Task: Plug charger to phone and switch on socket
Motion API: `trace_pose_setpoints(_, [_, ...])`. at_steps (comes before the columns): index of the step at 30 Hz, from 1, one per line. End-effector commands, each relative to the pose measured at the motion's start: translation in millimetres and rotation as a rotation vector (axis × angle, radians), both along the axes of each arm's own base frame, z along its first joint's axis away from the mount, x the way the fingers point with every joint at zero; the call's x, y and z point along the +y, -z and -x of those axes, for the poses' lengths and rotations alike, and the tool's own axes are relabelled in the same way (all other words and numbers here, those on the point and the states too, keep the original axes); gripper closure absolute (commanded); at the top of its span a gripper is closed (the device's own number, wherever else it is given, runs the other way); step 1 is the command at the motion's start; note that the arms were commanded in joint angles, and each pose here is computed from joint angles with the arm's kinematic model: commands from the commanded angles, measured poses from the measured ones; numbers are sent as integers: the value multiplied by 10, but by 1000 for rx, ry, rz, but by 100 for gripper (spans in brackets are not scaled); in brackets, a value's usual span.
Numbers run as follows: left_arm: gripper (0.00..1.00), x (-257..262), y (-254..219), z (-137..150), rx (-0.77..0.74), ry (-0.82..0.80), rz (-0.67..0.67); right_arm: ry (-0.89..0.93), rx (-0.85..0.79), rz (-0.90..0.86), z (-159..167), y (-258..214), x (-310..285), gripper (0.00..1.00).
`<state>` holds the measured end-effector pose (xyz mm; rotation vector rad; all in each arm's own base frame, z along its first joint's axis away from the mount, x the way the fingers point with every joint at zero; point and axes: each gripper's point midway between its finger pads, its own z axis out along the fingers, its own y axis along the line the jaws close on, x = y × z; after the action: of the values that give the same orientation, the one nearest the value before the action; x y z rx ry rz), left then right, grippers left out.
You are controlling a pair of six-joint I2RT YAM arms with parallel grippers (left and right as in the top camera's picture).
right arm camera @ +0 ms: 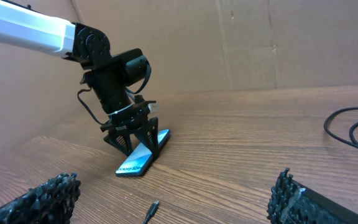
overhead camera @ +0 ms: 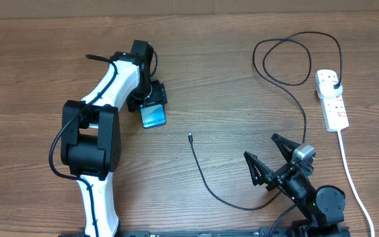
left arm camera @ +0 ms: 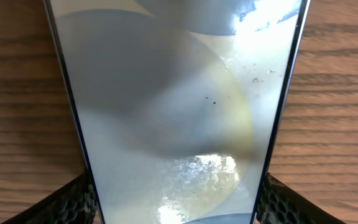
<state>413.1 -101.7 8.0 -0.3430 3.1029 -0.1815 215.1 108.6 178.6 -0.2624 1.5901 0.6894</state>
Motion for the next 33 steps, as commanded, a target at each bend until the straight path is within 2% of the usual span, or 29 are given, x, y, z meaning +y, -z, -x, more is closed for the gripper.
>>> trace_pose_setpoints(1, [93,-263,-42,-5,14,-9,75,-5,-4,-1,4,19,11,0])
trace_pose_setpoints(2, [96,-304,-60,5,17,-13,75,-5,-4,0,4,19,11,0])
trace_pose_setpoints(11, [96,-637,-356,106,59,-60,75,-3,-6,-1,2,14,8,0])
trace_pose_setpoints(14, [96,-707,-458,163,89,-74,92,-58,-12,-10,59,-14,84,0])
trace_pose_setpoints(22, [96,-768,-539,227,123,-75,124,-290,325,-368,340,-9,369,0])
trace_pose_setpoints(27, [96,-795,-546,241,132,-78,140,-364,375,-449,435,-118,435,0])
trace_pose_setpoints(30, [96,-792,-546,245,133,-78,139,-344,323,-450,399,-201,403,0])
trace_pose_setpoints(33, [96,-796,-548,229,127,-78,141,-306,340,-437,348,-117,375,8])
